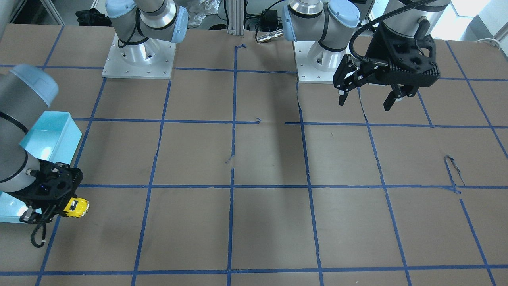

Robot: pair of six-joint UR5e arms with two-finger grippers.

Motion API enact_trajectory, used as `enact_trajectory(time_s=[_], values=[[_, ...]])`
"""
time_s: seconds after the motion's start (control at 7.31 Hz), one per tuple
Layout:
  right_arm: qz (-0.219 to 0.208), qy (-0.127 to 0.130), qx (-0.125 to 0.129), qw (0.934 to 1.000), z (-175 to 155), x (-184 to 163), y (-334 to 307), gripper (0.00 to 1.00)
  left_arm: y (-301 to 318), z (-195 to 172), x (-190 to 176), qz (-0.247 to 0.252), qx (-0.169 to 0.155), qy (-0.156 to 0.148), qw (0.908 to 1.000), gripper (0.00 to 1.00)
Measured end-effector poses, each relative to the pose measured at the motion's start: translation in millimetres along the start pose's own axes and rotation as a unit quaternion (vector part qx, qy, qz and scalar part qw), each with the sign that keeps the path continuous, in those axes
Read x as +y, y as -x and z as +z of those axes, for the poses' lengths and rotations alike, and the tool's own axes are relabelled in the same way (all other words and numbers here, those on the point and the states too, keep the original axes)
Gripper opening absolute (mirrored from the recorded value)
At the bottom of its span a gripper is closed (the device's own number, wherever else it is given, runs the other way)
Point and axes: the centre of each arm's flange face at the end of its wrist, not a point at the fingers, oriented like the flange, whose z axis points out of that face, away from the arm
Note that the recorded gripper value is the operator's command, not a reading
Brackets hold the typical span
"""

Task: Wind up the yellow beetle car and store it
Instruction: 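Carry the car with the right gripper into the light-blue bin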

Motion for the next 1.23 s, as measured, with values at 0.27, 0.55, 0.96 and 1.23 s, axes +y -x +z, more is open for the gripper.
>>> enact_trajectory(time_s=[0.27, 0.55, 0.96, 1.23], values=[[-0.015, 0.048, -0.015, 0.9986, -48.6, 34.2, 6.9, 0.0, -0.5, -1.1, 0.6, 0.001, -0.002, -0.001, 1.0, 1.0], [-0.033, 0.079, -0.034, 0.9957, -55.2, 106.1, 8.4, 0.0, -0.2, -2.6, 1.6, 0.001, -0.004, -0.001, 1.0, 1.0], [-0.012, 0.066, -0.067, 0.9955, -3.2, 206.7, 29.9, 0.0, 0.2, -4.2, 2.7, 0.001, -0.005, -0.003, 1.0, 1.0], [-0.018, 0.056, -0.068, 0.996, 33.4, 212.4, 42.5, 0.0, 0.8, -4.7, 2.5, 0.0, -0.005, -0.004, 1.0, 1.0]])
